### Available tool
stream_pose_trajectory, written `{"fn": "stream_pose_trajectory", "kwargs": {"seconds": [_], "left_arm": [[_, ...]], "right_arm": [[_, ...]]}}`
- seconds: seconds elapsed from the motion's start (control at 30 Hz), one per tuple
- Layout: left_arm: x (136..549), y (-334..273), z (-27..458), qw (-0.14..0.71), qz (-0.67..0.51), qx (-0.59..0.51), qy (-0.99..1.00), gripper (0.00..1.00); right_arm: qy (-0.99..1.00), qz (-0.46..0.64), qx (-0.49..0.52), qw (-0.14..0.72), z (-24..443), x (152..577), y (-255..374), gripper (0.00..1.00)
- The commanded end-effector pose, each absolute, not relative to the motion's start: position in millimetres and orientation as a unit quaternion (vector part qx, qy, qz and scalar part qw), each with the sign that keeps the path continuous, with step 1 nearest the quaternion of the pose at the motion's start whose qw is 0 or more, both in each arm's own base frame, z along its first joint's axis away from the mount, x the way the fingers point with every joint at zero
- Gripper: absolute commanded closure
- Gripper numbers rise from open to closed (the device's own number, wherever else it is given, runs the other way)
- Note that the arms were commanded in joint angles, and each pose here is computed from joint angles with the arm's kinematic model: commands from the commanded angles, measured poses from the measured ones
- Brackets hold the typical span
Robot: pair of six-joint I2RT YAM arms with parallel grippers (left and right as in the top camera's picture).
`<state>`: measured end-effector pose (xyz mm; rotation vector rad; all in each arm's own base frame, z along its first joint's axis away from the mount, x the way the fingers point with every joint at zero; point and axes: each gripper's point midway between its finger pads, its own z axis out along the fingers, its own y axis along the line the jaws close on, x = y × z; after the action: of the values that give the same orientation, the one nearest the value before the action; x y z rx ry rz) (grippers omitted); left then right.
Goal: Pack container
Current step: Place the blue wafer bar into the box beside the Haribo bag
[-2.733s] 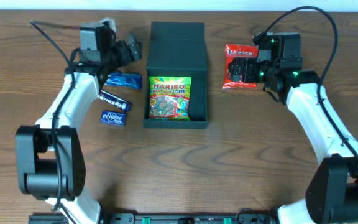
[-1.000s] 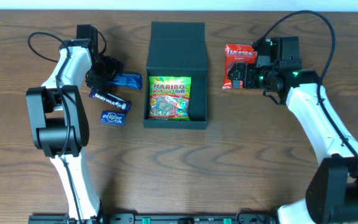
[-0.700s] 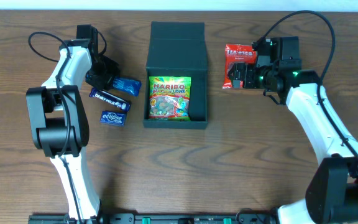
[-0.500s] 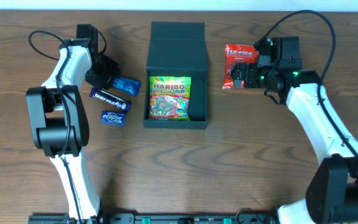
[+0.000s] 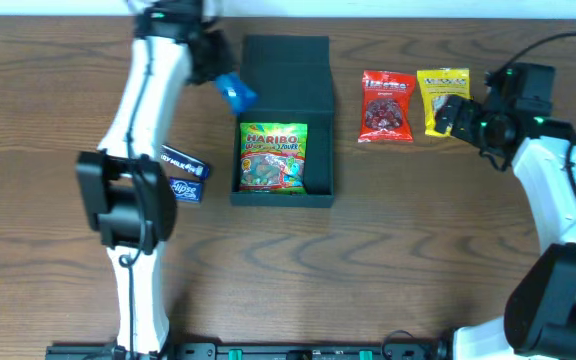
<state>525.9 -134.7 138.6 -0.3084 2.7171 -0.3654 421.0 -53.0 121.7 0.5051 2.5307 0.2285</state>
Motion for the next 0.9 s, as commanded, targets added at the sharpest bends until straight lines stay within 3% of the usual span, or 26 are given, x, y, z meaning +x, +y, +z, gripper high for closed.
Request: {"fn": "stream_pose_trajectory", "kwargs": {"seconds": [0.0,0.17,0.33,0.8,0.83,0.87], "left_arm": [[506,-193,145,0.186,-0.142,-0.001,0.972,0.94],[456,-271,139,0.153,-0.145,0.090,0.973,0.94],[406,-296,128,0.092,-0.125,0.132,0.979,0.94],[392,-287,103,0.066,-0.094,0.188,0.975,0.94],[393,-288,103,0.067,-0.095,0.187,0.976,0.89],[393,-288,103,0.067,-0.095,0.183,0.976,0.66]], "right_arm": [[0.932,0.084,0.208,0.285,132,421,-65,0.01],[0.930,0.081,0.219,0.285,132,419,-75,0.01],[0.930,0.080,0.218,0.284,132,419,-76,0.01],[0.934,0.079,0.214,0.273,129,414,-74,0.01],[0.934,0.079,0.214,0.273,129,414,-74,0.01],[0.934,0.079,0.214,0.273,129,414,-74,0.01]]}}
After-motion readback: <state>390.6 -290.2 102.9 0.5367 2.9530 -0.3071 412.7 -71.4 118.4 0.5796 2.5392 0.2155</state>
